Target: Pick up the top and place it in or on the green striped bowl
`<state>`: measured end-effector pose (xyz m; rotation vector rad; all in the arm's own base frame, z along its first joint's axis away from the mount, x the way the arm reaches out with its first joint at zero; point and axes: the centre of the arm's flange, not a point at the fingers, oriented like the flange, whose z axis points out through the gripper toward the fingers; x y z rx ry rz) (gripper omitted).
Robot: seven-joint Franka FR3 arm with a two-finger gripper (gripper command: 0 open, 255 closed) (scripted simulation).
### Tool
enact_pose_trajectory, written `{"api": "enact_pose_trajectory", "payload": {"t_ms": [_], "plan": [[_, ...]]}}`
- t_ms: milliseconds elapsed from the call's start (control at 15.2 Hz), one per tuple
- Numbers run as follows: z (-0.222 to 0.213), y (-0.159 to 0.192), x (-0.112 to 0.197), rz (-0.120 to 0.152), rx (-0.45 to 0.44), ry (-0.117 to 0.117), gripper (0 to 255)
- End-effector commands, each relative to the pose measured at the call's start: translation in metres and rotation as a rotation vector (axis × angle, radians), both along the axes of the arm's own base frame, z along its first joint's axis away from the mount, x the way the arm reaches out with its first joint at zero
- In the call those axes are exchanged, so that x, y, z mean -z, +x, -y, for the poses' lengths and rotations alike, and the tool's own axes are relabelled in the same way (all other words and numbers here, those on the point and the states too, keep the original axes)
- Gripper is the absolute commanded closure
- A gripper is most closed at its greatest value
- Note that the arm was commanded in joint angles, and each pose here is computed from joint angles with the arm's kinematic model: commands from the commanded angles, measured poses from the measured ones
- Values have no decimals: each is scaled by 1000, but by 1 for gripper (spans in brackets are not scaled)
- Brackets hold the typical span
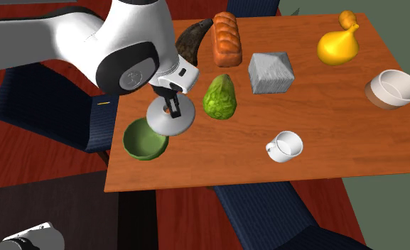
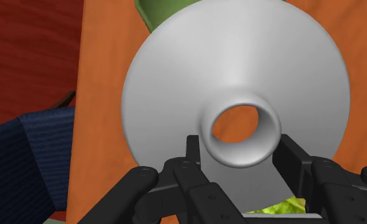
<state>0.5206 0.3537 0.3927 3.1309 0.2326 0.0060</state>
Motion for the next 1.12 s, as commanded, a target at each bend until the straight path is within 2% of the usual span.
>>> {"api": "enact_pose_trajectory", "payload": {"t_ms": [0,462,1056], "plan": [[8,-26,-4,0,1,-1,255],[28,-122,-15,0,1,-1,255],[28,-122,32,0,1,-1,255]]}}
